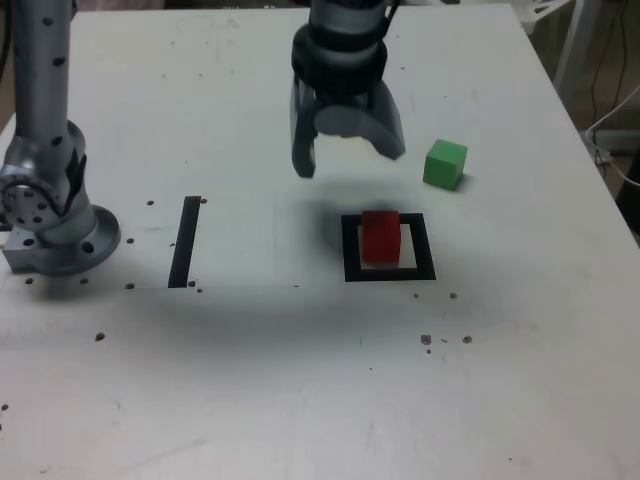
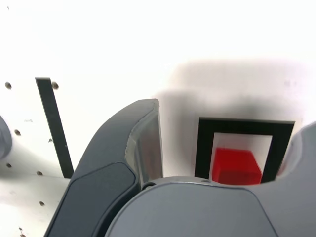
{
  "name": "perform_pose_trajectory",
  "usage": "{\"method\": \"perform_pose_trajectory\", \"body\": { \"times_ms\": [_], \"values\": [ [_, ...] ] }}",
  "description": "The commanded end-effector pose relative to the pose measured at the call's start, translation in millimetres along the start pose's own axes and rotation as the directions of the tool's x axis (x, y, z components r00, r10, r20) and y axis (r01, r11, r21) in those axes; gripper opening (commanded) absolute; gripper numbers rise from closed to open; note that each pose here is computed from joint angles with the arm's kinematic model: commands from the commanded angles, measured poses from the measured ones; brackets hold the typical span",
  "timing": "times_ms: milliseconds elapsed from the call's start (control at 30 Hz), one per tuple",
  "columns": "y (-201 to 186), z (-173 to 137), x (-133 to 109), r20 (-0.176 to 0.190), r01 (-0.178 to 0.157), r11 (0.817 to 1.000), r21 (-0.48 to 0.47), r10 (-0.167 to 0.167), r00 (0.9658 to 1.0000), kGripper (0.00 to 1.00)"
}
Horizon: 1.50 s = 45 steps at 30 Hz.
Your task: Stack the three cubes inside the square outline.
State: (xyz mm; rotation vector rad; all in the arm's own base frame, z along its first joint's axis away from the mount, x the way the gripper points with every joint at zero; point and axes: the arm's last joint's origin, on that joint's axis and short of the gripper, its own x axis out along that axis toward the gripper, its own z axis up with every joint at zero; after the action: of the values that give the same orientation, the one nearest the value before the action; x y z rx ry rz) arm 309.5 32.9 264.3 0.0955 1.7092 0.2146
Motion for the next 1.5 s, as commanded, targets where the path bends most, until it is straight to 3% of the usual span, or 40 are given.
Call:
{"method": "perform_pose_trajectory", "body": {
  "times_ms": [0, 433, 767, 1033, 1300, 1467],
  "values": [
    [12.7, -2.4, -1.0, 0.002, -0.003, 1.0, -0.022, 0.003, 1.0, 1.0],
    [115.6, 10.5, 21.1, -0.027, 0.021, 0.993, -0.117, -0.024, 0.9993, 1.0],
    [141.9, 40.3, 51.6, -0.063, 0.053, 0.993, -0.101, -0.06, 0.9962, 0.99],
    [160.3, 60.0, 70.4, -0.08, 0.102, 0.991, -0.087, -0.109, 0.9908, 0.95],
    [173.1, 68.5, 83.5, -0.097, 0.151, 0.985, -0.088, -0.16, 0.9824, 0.79],
    [174.4, 71.3, 86.9, -0.097, 0.153, 0.985, -0.085, -0.161, 0.9822, 0.5]
  ]
}}
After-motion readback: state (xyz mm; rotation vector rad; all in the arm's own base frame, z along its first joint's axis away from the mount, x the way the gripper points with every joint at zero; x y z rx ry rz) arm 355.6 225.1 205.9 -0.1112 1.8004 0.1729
